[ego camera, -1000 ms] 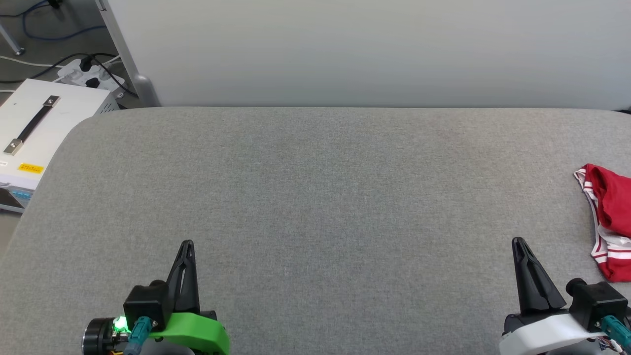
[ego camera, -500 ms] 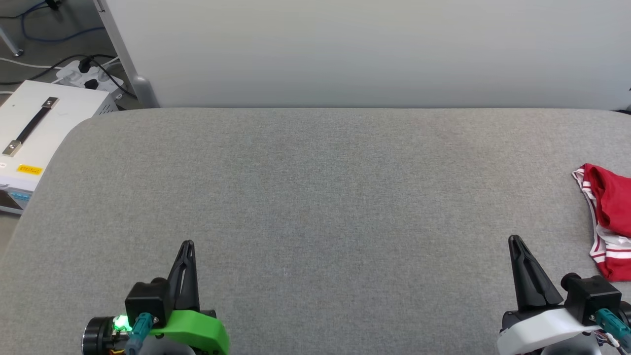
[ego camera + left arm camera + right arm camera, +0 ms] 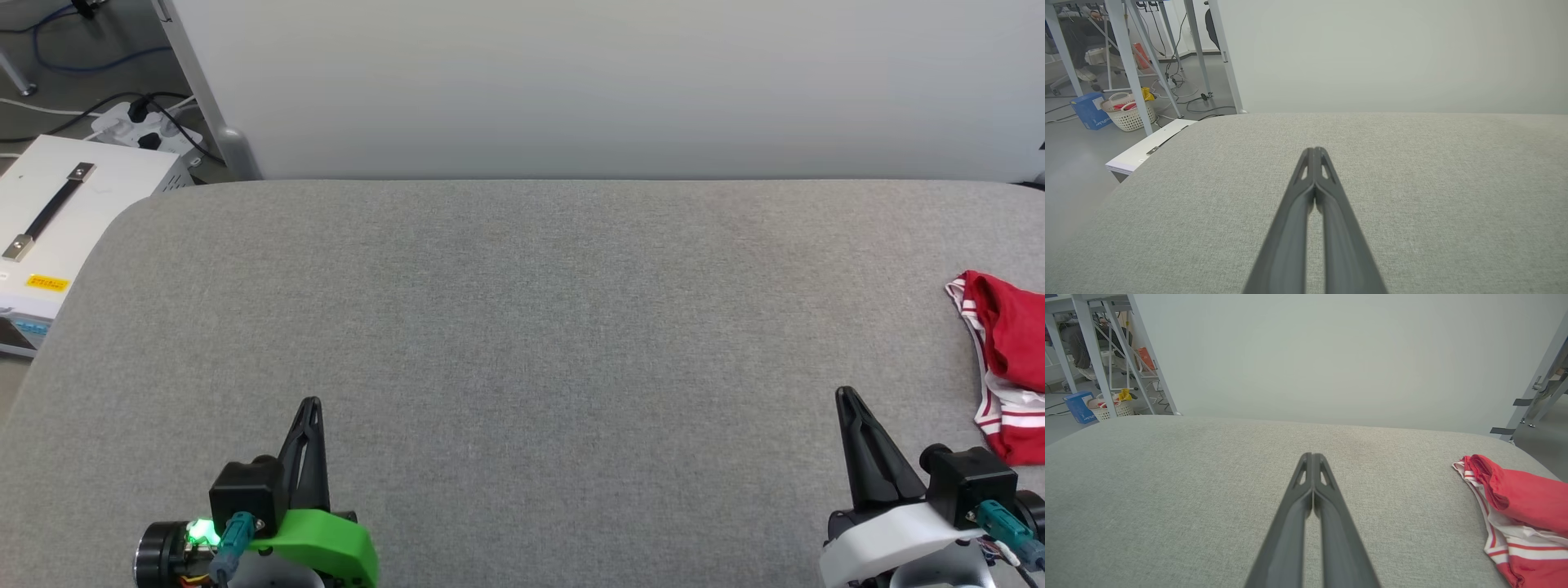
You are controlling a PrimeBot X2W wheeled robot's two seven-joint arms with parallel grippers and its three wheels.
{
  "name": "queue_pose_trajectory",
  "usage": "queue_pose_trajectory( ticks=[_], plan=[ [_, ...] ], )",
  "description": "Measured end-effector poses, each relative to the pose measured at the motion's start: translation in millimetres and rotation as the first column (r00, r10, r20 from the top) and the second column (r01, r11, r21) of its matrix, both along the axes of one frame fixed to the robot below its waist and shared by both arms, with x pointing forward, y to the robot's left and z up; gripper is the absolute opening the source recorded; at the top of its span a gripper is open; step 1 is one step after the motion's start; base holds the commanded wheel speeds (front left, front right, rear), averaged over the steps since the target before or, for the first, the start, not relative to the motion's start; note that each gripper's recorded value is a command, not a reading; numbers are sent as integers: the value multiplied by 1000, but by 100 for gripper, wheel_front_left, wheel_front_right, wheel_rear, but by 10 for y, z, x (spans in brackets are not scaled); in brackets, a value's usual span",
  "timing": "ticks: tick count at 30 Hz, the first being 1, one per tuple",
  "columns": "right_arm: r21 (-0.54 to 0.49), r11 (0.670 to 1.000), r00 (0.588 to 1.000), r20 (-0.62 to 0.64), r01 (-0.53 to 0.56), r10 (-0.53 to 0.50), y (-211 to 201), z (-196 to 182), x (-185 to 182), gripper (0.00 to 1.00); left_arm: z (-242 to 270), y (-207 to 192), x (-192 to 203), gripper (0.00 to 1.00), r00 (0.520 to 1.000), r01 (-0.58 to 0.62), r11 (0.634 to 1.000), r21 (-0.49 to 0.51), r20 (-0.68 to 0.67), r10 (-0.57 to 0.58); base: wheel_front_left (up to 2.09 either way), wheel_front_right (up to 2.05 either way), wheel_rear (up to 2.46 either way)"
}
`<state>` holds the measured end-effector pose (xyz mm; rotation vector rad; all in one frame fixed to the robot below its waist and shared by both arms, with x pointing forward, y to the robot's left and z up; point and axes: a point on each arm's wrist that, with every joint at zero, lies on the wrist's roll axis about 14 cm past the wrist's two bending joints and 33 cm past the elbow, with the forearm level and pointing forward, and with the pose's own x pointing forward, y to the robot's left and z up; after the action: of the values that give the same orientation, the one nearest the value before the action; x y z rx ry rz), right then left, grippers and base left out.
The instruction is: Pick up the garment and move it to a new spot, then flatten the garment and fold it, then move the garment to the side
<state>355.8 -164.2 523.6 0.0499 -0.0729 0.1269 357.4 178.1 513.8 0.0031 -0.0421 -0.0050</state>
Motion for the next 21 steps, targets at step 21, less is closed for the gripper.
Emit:
queue_pose_trajectory(
  ticks=[21],
  plan=[
    [-30, 1000, 1000, -25, -3, 2, 15, 1, 45, 0, 29, 0, 40, 0, 1000, 1, 1000, 12, -19, 0, 0, 0, 0]
  ],
)
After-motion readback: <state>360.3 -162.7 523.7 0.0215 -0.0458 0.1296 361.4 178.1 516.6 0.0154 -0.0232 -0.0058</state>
